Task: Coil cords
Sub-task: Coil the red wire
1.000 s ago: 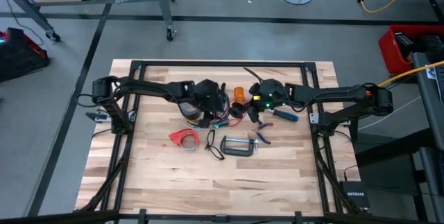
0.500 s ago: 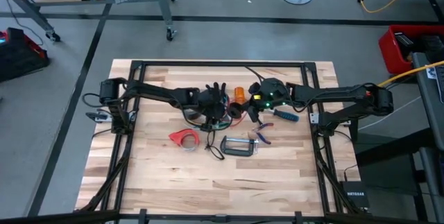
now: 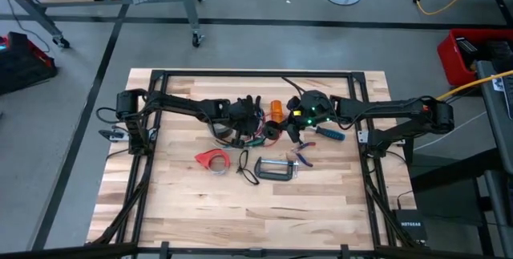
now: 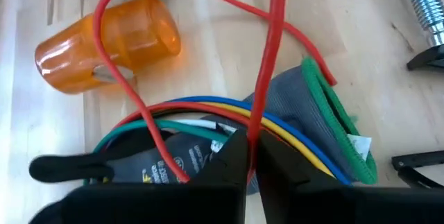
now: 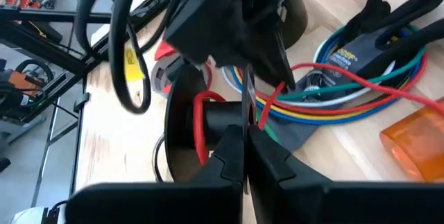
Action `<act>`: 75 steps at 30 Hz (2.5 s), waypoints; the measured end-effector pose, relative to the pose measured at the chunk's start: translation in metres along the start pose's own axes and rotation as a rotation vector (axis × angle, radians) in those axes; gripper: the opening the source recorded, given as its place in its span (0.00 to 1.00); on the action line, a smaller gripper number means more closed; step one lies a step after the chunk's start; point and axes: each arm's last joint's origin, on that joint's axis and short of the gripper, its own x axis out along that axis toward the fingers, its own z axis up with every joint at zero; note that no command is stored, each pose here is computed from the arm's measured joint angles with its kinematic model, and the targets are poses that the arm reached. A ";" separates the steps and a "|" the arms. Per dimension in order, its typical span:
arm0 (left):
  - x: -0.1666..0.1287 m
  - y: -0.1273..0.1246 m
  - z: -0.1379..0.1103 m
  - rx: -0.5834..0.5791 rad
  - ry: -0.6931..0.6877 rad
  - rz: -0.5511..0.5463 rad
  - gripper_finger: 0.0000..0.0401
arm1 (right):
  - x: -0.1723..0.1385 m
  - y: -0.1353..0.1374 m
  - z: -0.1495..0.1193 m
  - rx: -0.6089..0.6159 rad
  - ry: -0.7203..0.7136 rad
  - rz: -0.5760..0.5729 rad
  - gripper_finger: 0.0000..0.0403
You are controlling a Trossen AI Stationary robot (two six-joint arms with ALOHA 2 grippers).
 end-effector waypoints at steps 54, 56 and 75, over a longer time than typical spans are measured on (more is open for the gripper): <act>-0.041 0.021 0.076 -0.527 -0.183 -0.011 0.00 | 0.016 -0.026 0.020 0.169 -0.404 -0.416 0.01; -0.041 0.020 0.075 -0.501 -0.164 0.016 0.00 | 0.010 -0.027 0.024 0.155 -0.415 -0.405 0.01; -0.040 0.020 0.072 -0.309 -0.100 0.162 0.23 | -0.040 -0.005 0.043 0.035 -0.539 -0.254 0.01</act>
